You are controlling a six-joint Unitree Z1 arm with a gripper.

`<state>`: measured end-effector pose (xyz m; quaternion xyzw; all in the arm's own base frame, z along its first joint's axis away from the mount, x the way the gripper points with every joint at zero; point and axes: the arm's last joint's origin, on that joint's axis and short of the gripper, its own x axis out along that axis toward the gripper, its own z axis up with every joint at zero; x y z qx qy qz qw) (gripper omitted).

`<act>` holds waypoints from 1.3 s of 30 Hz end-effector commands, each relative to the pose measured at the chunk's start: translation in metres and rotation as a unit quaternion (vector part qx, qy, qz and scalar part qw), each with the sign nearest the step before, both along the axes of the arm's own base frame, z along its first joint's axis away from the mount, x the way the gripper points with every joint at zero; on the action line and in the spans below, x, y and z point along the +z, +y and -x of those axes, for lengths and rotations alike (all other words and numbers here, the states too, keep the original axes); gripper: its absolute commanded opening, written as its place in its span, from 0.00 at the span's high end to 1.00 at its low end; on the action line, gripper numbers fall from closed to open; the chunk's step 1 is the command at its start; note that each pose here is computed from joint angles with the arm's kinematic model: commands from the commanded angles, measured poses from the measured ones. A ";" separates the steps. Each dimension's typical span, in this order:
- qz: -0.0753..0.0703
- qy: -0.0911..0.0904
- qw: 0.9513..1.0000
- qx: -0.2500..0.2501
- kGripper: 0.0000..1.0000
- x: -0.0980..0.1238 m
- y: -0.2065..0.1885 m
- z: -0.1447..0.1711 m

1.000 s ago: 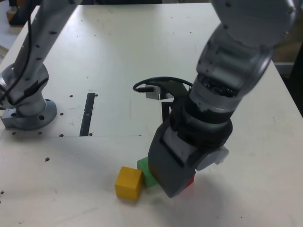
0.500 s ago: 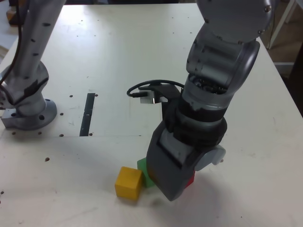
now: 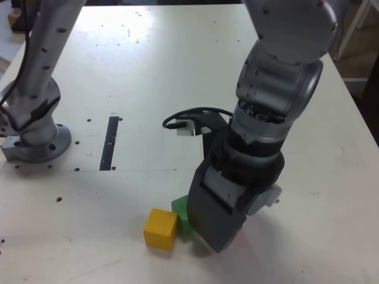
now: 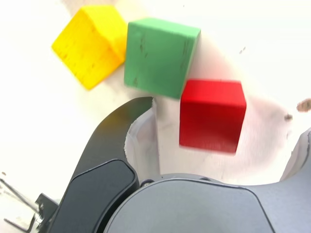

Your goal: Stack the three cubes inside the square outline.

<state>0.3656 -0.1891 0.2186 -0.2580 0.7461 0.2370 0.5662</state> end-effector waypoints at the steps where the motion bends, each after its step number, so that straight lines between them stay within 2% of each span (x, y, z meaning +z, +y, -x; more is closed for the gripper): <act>1: 0.004 -0.007 1.000 -0.001 0.01 0.001 0.004 0.002; 7: 0.012 -0.014 1.000 -0.002 0.03 -0.001 0.008 0.006; 12: 0.016 -0.013 1.000 -0.002 0.10 0.001 0.010 0.012; 20: 0.007 -0.004 1.000 -0.011 0.20 0.001 0.011 0.014; 28: 0.001 0.015 1.000 -0.012 0.39 0.001 0.009 0.011; 33: 0.001 0.015 1.000 -0.014 0.40 -0.001 0.008 0.010; 39: 0.008 0.011 1.000 -0.024 0.40 -0.003 0.006 0.007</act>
